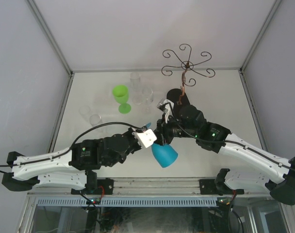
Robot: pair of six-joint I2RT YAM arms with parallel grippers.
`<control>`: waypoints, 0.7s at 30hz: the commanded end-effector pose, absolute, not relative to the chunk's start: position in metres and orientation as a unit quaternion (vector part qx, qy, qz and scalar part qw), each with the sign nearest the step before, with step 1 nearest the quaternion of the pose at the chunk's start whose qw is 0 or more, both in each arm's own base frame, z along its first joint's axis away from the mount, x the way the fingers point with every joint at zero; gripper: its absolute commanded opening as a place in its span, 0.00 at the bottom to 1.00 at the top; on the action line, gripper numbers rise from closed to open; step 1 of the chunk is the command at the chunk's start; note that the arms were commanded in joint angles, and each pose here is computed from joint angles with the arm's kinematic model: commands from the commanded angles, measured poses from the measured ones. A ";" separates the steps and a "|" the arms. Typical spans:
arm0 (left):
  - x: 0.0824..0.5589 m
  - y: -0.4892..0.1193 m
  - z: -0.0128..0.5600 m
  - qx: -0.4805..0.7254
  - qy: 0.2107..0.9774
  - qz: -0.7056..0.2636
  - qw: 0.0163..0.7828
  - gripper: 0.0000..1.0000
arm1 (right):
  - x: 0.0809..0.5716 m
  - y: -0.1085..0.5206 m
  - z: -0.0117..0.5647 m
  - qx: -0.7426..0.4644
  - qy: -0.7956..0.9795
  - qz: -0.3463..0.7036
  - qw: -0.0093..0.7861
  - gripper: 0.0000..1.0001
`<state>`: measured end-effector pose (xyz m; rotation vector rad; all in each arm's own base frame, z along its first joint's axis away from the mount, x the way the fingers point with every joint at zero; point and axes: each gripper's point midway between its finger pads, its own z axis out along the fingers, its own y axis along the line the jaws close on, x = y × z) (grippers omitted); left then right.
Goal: Place the wine glass upside down on the wine glass rack
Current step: Turn the wine glass upside down at the wine rack.
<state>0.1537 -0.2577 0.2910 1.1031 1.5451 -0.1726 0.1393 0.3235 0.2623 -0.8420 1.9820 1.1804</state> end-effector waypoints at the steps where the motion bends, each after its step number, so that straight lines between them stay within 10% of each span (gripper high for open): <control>1: 0.156 -0.256 0.334 0.432 0.649 -0.096 0.619 0.00 | 0.139 0.328 0.272 -0.320 0.743 0.464 0.361 0.32; 13: 0.161 -0.250 0.334 0.420 0.655 -0.079 0.623 0.00 | 0.141 0.328 0.277 -0.316 0.734 0.463 0.385 0.00; 21: 0.159 -0.245 0.344 0.401 0.655 -0.100 0.633 0.02 | 0.144 0.326 0.292 -0.305 0.717 0.466 0.420 0.00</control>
